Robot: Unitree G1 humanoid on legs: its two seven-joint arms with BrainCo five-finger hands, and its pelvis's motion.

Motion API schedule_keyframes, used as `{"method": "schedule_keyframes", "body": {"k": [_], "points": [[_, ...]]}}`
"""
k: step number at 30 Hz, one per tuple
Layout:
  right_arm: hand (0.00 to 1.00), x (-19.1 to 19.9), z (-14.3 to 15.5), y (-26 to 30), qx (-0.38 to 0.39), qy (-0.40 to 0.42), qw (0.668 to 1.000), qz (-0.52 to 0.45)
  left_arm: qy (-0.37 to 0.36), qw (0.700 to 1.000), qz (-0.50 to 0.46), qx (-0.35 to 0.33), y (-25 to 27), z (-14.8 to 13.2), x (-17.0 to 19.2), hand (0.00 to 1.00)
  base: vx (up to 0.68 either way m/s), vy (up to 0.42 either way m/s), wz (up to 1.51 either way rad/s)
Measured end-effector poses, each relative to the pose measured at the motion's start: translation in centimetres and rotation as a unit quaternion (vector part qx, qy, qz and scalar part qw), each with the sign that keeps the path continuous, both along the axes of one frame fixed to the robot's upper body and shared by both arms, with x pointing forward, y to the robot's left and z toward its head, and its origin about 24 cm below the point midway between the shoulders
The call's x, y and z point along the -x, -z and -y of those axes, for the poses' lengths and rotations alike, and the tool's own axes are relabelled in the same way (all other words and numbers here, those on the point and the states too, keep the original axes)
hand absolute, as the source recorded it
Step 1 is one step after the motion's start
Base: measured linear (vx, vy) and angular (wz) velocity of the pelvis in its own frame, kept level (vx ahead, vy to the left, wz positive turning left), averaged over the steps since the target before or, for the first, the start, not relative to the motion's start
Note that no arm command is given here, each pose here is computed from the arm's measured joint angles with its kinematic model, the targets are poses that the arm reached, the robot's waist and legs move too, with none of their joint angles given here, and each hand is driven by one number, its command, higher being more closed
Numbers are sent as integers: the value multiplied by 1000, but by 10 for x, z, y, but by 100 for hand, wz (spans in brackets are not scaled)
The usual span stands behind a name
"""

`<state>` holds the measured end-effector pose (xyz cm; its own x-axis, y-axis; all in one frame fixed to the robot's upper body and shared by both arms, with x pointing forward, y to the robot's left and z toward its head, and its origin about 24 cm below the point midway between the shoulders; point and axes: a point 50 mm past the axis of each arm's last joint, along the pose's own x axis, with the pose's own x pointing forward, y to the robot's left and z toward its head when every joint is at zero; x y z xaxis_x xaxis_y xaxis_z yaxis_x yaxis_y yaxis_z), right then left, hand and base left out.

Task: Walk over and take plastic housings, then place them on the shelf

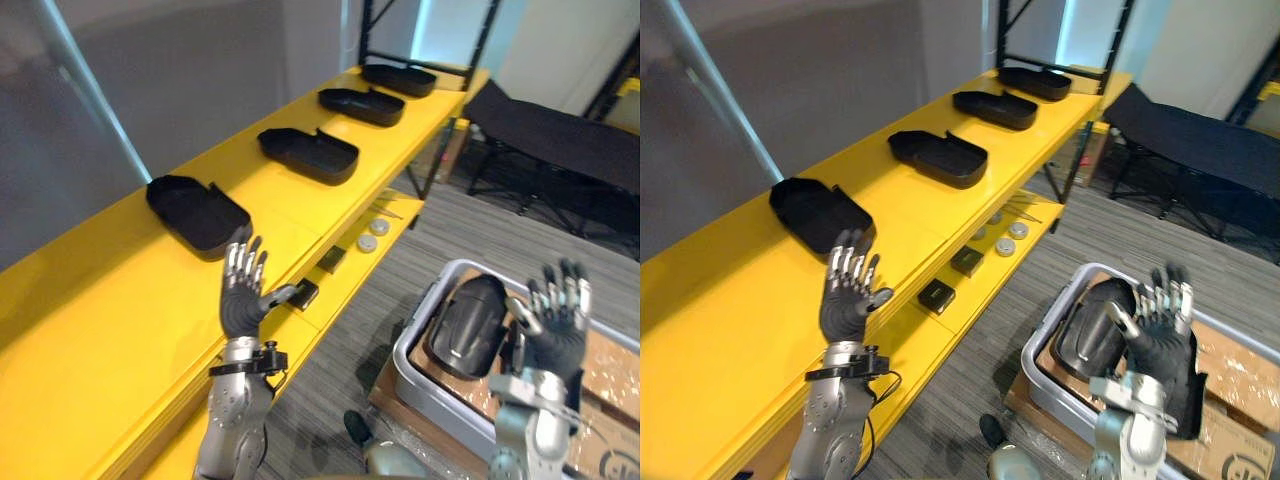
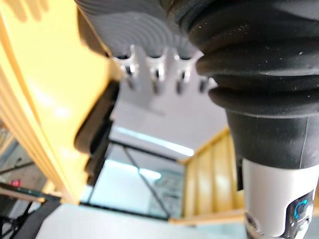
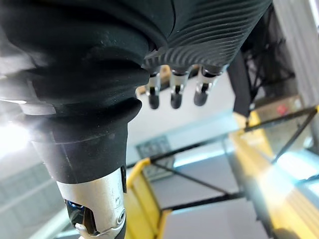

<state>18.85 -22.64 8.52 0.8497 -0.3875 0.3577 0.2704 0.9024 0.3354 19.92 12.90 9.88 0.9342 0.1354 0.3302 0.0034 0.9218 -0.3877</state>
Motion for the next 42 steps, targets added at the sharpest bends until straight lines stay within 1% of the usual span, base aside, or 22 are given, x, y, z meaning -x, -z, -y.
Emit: {"method": "schedule_keyframes", "body": {"k": [2, 6, 8, 10, 15, 17, 19, 20, 22, 24, 26, 28, 30, 32, 35, 37, 38, 40, 42], "points": [[0, 4, -6, 9, -28, 10, 999, -21, 6, 1000, 20, -1, -5, -1, 2, 0, -214, 131, -21], [0, 31, -11, 29, -80, 32, 994, -71, 27, 999, 44, -7, -9, 3, 4, 0, -96, 88, -30], [0, 44, -11, 39, -86, 28, 991, -100, 22, 999, 38, -8, -8, 2, 4, 0, -75, 49, -108], [0, 52, -9, 42, -89, 17, 990, -107, 5, 999, 39, -33, -10, 3, 3, 0, -126, 20, -86], [0, 46, -18, 35, -78, -15, 994, -73, -13, 999, 45, -24, -14, -3, 9, 0, -37, -34, -46], [0, 33, -30, 31, -84, -44, 994, -52, -48, 999, 23, -10, -8, -18, 14, 0, 106, -91, -62], [0, 28, -35, 33, -90, -50, 993, -56, -56, 998, 12, -6, -3, -23, 14, 0, 122, -171, -49], [0, 25, -37, 40, -85, -43, 993, -76, -52, 999, -3, 6, 4, -24, 13, 0, 131, -269, -65], [0, 30, -31, 47, -73, -21, 992, -103, -40, 998, -32, 25, 18, -21, 11, 0, 124, -245, -42], [0, 38, -19, 53, -53, 4, 990, -127, -37, 997, -50, 52, 27, -18, 8, 0, 203, -226, -51], [0, 34, -11, 51, -38, 8, 991, -127, -37, 995, -63, 69, 33, -16, 5, 0, 117, -184, -59], [0, 37, 8, 51, -10, 50, 989, -137, 5, 996, -59, 63, 31, 2, -3, 0, 32, -132, 2], [0, 30, 15, 46, 7, 49, 990, -129, 23, 996, -54, 67, 30, 10, -4, 0, -43, 75, -49], [0, 27, 15, 44, 11, 45, 991, -127, 25, 995, -67, 66, 36, 10, 1, 0, -64, 139, -55], [0, 23, 11, 57, -13, 64, 986, -151, 33, 996, -57, 59, 32, 11, -2, 0, -60, 190, -21], [0, 16, 8, 58, -2, 81, 984, -157, 38, 997, -49, 52, 29, 10, -4, 0, -77, 106, -27], [0, 9, 6, 53, 14, 101, 983, -151, 54, 997, -39, 32, 27, 12, -6, 0, -43, 44, -7], [0, 0, 8, 50, 4, 119, 983, -141, 64, 998, -24, 5, 22, 15, -8, 0, -38, 10, 11], [0, -16, 18, 56, -12, 154, 976, -155, 66, 998, 6, -15, 9, 18, -12, 0, -21, -27, 30]]}}
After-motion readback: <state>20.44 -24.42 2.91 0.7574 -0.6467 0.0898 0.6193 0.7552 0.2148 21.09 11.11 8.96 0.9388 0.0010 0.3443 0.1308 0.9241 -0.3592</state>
